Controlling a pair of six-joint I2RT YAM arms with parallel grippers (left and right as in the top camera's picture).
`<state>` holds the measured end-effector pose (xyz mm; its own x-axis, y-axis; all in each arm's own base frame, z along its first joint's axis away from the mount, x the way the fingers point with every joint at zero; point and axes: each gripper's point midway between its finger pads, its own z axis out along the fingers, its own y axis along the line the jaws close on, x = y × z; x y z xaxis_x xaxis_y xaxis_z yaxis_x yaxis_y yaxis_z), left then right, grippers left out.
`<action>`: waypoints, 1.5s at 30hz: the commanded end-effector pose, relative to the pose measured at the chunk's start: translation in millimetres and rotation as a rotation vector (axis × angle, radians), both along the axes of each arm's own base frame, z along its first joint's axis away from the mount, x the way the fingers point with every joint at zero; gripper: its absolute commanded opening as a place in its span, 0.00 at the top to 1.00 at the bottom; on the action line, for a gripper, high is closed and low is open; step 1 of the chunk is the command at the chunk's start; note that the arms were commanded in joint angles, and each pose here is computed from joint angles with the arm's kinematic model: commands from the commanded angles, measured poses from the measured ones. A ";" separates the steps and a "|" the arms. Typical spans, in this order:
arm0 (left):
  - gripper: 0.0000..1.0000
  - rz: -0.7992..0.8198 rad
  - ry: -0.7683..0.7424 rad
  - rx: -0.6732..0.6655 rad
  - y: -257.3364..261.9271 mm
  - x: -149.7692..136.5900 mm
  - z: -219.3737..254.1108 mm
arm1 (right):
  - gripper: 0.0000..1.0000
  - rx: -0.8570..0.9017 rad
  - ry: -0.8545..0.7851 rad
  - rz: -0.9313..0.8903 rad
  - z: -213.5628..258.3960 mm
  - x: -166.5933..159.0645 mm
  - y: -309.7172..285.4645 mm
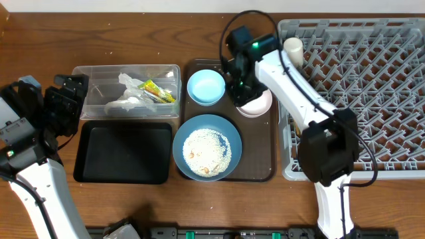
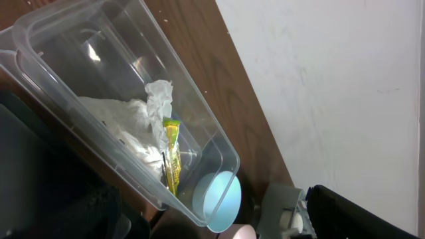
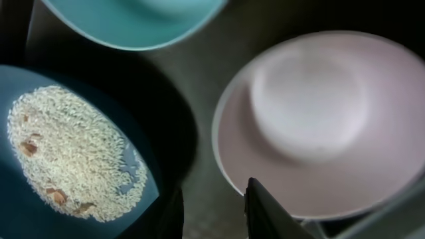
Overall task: Sort waste into correct bins and load items into the dishwasher rack
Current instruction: 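Lower the right gripper onto the pink bowl rim to grasp it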
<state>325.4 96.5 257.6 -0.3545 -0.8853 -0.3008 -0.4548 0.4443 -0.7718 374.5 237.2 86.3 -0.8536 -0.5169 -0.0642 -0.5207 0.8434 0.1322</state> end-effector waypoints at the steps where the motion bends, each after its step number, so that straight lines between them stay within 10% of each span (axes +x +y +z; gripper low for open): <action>1: 0.09 0.000 -0.008 -0.004 1.0 0.2 3.4 | 0.71 -0.023 -0.010 0.042 -8.6 -6.9 4.7; 45: 0.09 0.000 -0.006 -0.005 0.9 0.4 2.9 | 0.99 -0.057 -0.050 0.052 -33.4 -8.1 -2.5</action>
<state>325.4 96.4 257.4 -0.3546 -0.8854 -0.3005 -0.4550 0.4442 -0.7718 365.8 232.6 40.7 -0.8199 -0.5707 -0.0459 -0.5724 0.8185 0.0492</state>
